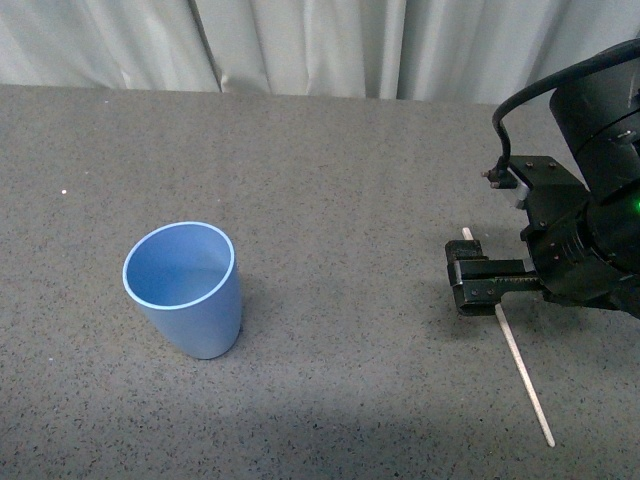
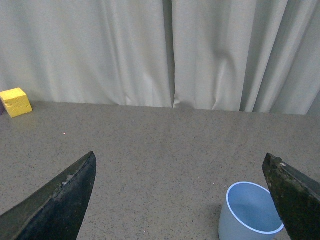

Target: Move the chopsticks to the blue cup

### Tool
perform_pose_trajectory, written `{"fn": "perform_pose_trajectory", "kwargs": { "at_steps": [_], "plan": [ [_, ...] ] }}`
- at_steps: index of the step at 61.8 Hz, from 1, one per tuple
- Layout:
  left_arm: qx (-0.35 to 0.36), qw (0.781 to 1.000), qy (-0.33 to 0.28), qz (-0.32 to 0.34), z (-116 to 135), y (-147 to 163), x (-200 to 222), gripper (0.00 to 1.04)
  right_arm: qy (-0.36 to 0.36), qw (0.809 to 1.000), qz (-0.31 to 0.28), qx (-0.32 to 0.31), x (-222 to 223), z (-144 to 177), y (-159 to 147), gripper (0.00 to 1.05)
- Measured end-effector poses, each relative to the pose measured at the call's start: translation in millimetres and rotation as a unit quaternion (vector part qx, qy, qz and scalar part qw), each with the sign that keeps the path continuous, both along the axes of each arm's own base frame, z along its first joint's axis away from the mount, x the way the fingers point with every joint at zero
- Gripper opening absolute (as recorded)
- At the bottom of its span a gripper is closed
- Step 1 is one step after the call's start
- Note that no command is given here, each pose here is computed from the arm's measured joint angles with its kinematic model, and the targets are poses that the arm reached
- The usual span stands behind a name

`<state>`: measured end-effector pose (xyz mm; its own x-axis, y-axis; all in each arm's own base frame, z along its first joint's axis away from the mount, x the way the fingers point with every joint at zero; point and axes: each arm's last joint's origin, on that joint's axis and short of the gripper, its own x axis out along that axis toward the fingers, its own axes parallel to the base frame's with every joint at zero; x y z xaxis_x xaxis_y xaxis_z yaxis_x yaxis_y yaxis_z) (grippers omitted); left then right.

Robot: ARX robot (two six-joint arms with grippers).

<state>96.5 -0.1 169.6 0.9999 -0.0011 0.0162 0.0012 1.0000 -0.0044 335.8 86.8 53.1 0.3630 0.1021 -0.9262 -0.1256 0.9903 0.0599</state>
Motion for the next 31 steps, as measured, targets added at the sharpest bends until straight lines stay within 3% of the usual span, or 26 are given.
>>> {"fn": "perform_pose_trajectory", "kwargs": {
  "at_steps": [31],
  "plan": [
    [0.000, 1.000, 0.000, 0.000, 0.0, 0.0, 0.0, 0.98, 0.034, 0.999, 0.007, -0.029, 9.3, -9.0, 10.0, 0.19]
  ]
}}
